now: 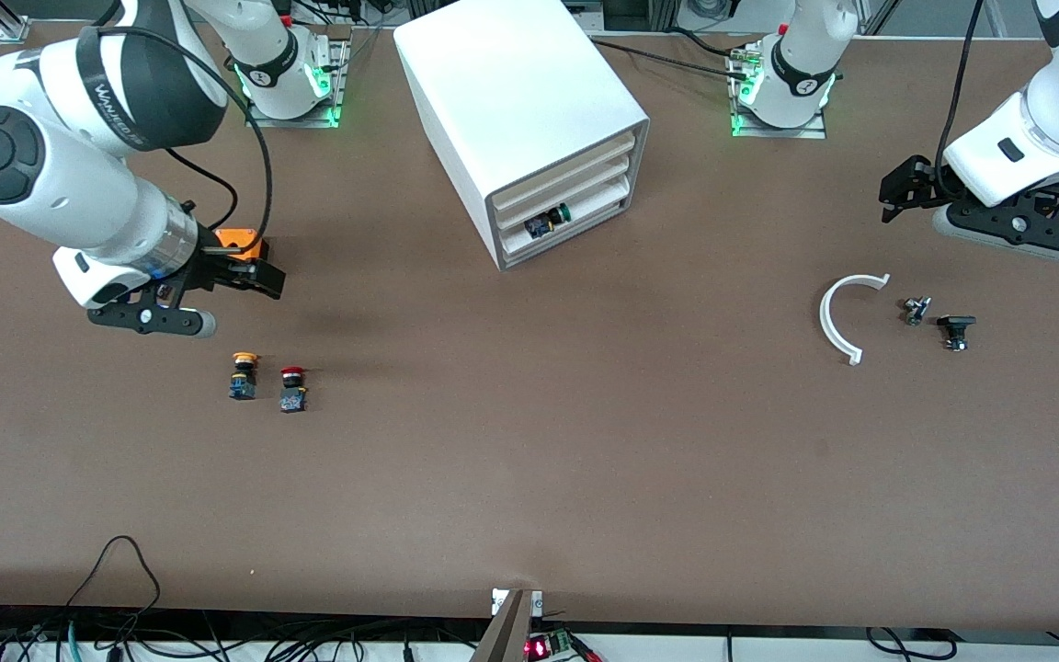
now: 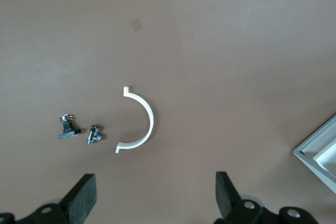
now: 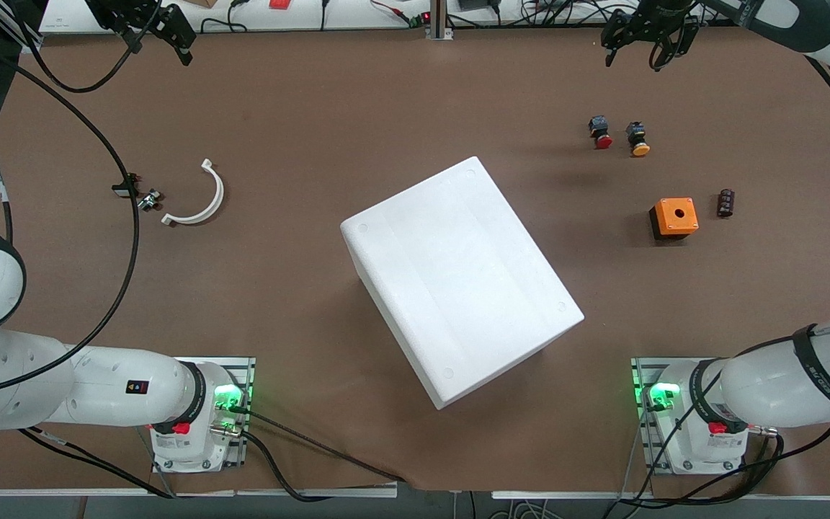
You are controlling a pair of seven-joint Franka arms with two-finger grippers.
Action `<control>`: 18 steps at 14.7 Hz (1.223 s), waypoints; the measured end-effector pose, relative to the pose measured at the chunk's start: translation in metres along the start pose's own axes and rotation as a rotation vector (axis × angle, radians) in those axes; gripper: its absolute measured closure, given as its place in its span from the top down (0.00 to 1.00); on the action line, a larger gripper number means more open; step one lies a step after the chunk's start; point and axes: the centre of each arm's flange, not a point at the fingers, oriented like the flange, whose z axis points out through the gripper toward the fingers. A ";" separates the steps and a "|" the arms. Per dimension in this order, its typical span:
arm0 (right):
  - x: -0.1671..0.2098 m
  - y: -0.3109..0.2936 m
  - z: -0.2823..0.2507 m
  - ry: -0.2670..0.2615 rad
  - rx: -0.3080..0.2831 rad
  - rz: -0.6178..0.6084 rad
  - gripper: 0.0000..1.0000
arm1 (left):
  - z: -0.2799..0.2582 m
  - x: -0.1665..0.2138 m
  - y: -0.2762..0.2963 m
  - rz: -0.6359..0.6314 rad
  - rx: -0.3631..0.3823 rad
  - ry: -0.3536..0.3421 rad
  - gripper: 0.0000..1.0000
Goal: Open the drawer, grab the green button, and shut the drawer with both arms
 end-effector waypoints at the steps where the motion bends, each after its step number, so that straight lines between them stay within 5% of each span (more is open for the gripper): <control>1: -0.001 -0.004 0.001 0.000 0.005 0.031 1.00 | 0.000 0.000 0.000 0.000 0.000 0.000 1.00; 4: -0.005 -0.018 0.002 -0.001 0.021 0.105 1.00 | 0.003 -0.005 0.000 -0.001 -0.006 -0.042 1.00; 8: -0.010 -0.044 0.004 0.002 0.024 0.181 1.00 | 0.018 -0.024 0.010 0.020 -0.048 -0.234 1.00; 13: -0.014 -0.068 0.004 0.007 0.030 0.266 1.00 | 0.058 -0.011 0.050 0.077 -0.363 -0.367 1.00; 18: -0.019 -0.091 0.005 0.017 0.042 0.363 1.00 | 0.122 0.027 0.082 0.250 -0.716 -0.372 1.00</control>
